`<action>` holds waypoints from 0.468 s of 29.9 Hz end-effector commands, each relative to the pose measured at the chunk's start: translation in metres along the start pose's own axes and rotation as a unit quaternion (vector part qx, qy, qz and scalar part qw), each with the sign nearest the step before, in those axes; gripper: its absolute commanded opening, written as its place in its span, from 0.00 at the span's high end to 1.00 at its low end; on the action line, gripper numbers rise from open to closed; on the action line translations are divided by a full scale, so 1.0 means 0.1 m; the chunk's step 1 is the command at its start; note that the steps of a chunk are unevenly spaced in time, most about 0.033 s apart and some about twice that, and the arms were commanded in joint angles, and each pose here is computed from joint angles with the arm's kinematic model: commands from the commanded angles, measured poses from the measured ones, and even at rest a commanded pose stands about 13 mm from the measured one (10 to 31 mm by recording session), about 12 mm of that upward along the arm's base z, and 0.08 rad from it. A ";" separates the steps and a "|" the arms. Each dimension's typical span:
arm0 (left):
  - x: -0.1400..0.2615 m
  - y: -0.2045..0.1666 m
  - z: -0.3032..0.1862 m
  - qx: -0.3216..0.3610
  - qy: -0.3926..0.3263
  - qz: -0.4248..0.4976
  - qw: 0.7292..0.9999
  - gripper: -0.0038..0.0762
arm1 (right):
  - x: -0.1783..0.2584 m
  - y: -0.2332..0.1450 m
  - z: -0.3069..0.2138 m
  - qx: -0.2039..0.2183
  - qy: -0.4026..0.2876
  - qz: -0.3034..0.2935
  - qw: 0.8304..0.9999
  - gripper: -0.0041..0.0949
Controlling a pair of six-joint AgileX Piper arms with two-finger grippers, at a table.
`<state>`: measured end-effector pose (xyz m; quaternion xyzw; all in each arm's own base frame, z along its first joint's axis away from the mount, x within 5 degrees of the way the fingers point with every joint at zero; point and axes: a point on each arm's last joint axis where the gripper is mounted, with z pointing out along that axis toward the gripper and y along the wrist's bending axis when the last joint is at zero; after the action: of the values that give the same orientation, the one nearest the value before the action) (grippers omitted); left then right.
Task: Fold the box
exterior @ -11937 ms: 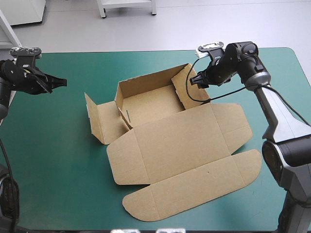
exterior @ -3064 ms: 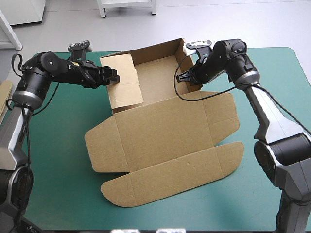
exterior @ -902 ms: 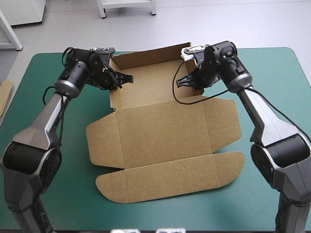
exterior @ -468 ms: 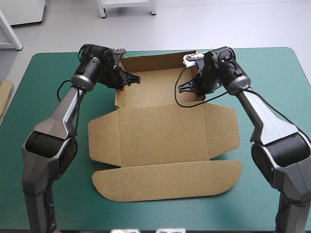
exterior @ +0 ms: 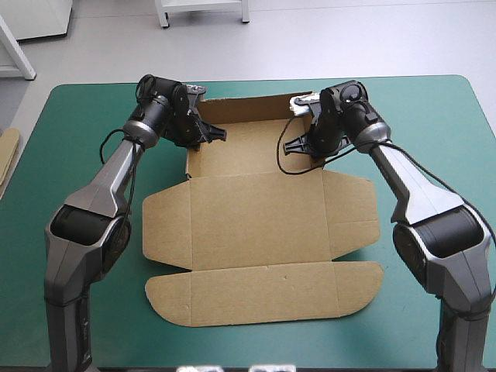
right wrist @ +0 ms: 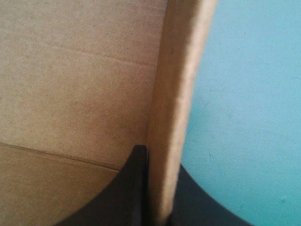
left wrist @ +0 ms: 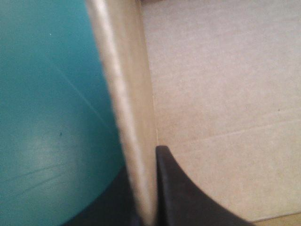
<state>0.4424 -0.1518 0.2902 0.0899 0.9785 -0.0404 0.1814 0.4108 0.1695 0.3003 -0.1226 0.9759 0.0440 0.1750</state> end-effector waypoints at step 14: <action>-0.04 -0.05 -0.20 0.001 -0.026 0.024 0.999 0.96 | -0.03 0.07 -0.03 -0.023 -0.006 -0.028 0.999 0.96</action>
<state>0.4487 -0.1519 0.2725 0.0940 0.9813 -0.0245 0.1660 0.4208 0.1749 0.2730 -0.1223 0.9800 0.0468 0.1500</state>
